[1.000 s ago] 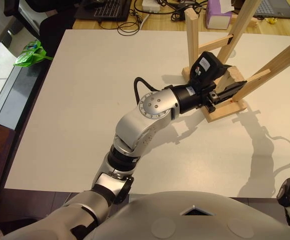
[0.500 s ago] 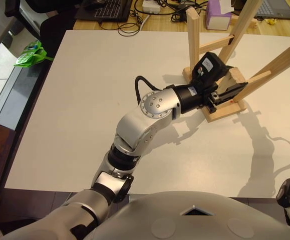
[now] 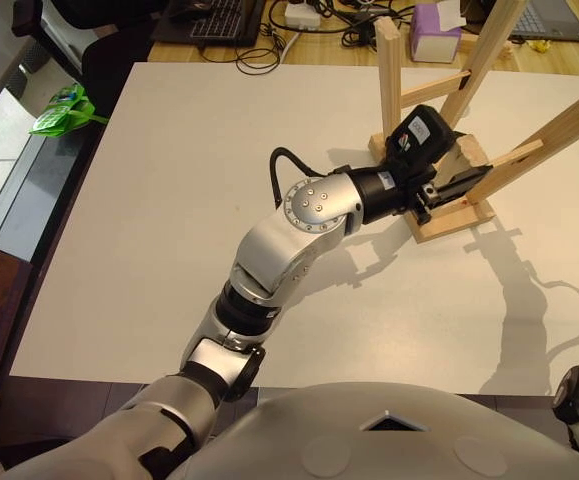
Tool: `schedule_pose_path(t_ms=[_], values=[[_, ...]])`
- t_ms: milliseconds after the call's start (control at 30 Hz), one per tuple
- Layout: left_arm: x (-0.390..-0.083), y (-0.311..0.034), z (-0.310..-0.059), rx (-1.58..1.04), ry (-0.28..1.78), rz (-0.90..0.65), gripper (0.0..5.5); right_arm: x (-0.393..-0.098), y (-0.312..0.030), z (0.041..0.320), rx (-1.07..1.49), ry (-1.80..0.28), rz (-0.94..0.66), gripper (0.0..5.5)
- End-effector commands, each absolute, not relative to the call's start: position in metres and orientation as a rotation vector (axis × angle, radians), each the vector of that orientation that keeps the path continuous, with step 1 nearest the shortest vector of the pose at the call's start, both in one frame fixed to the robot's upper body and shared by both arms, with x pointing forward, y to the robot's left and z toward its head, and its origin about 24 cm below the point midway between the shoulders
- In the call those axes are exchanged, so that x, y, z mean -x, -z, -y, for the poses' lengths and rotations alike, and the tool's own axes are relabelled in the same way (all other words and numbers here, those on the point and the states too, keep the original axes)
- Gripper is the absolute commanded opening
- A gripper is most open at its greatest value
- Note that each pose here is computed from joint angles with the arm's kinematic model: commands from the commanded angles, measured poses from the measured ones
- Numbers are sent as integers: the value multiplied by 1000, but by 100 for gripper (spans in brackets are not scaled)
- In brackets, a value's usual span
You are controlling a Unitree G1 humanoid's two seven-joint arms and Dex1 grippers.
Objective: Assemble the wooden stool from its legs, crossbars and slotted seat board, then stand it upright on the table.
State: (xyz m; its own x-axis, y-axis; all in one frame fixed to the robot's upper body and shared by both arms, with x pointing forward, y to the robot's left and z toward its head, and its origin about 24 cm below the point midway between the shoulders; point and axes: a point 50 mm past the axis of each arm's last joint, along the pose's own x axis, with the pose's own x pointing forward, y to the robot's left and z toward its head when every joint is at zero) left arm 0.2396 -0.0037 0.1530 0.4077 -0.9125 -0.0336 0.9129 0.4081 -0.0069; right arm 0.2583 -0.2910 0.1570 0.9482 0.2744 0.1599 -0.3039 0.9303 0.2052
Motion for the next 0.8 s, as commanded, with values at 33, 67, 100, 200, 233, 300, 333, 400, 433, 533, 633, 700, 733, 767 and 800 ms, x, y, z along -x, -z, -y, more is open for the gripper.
schedule_pose_path(t_ms=[33,67,100,200,233,300,333,400,433,533,633,700,733,767,800], values=[[-231,-115,8,-59,1198,-250,220,-261,-155,269,-241,-414,112,102],[-231,-115,8,-62,1195,-247,220,-261,-155,270,-240,-410,112,102],[-232,-116,7,-64,1190,-244,219,-261,-154,271,-238,-404,111,102],[-237,-119,5,-73,1162,-229,219,-261,-153,273,-228,-382,113,102],[-239,-120,4,-77,1153,-221,218,-261,-152,274,-227,-374,113,102],[-242,-124,3,-82,1143,-202,216,-262,-150,276,-227,-355,106,102],[-243,-126,2,-84,1136,-193,215,-262,-149,276,-227,-352,100,102],[-245,-128,2,-86,1126,-184,213,-262,-148,276,-228,-351,94,140],[-246,-128,2,-86,1119,-181,213,-262,-147,275,-229,-352,93,154],[-250,-131,1,-83,1090,-159,213,-261,-147,277,-233,-348,95,209],[-252,-136,1,-74,1068,-133,213,-262,-148,279,-234,-340,101,274],[-253,-140,2,-60,1062,-109,213,-263,-150,281,-225,-323,120,305],[-253,-143,3,-51,1059,-94,213,-263,-154,283,-217,-315,134,317],[-253,-145,3,-44,1055,-80,213,-264,-157,284,-210,-312,146,324],[-254,-147,3,-36,1047,-65,213,-265,-164,285,-199,-310,165,324]])
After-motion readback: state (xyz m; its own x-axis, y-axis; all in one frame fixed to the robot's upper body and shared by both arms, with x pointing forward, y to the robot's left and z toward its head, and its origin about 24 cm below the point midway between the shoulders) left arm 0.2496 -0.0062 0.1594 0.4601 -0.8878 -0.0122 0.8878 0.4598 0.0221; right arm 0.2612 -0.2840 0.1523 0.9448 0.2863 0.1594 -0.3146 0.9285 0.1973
